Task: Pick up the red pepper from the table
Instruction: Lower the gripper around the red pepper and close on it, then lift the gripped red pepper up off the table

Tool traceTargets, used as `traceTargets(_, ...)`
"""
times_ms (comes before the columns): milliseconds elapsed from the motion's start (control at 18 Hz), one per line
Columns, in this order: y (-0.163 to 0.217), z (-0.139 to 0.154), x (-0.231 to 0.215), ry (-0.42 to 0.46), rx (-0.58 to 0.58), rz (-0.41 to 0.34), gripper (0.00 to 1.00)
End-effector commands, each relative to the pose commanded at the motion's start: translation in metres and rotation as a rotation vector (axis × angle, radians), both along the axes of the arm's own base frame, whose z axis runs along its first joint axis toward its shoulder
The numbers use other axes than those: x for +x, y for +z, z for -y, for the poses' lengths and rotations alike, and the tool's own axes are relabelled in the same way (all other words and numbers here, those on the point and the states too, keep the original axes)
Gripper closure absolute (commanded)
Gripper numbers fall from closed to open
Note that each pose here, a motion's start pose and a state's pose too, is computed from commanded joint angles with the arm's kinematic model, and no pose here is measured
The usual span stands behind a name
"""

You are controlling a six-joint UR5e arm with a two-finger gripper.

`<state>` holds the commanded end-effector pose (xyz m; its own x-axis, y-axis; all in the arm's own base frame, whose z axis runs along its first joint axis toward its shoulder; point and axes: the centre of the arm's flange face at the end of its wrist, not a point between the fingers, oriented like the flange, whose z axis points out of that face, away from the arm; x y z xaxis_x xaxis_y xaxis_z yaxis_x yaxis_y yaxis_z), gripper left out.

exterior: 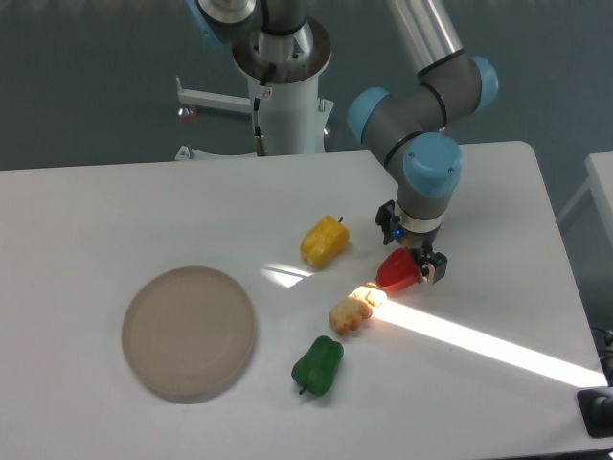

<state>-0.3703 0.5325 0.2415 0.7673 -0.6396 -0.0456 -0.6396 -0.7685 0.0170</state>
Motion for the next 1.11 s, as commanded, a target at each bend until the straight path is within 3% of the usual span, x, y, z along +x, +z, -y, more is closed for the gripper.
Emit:
traceTargets(222,-0.001,-0.001,-0.001,-0.004,-0.001,-0.001,0.03)
traceTargets(333,0.001,-0.002,-0.002,0.000,0.003,-0.006,0.19)
traceTargets(500,0.003,-0.003,-0.003,-0.003,0.004,-0.009,0.32)
traceTargets(833,0.005,-0.005,-0.006,-0.001,0.006,-0.011,0.44)
traceTargets(1111,0.023,-0.011,-0.015,-0.001,0.026,-0.034,0.47)
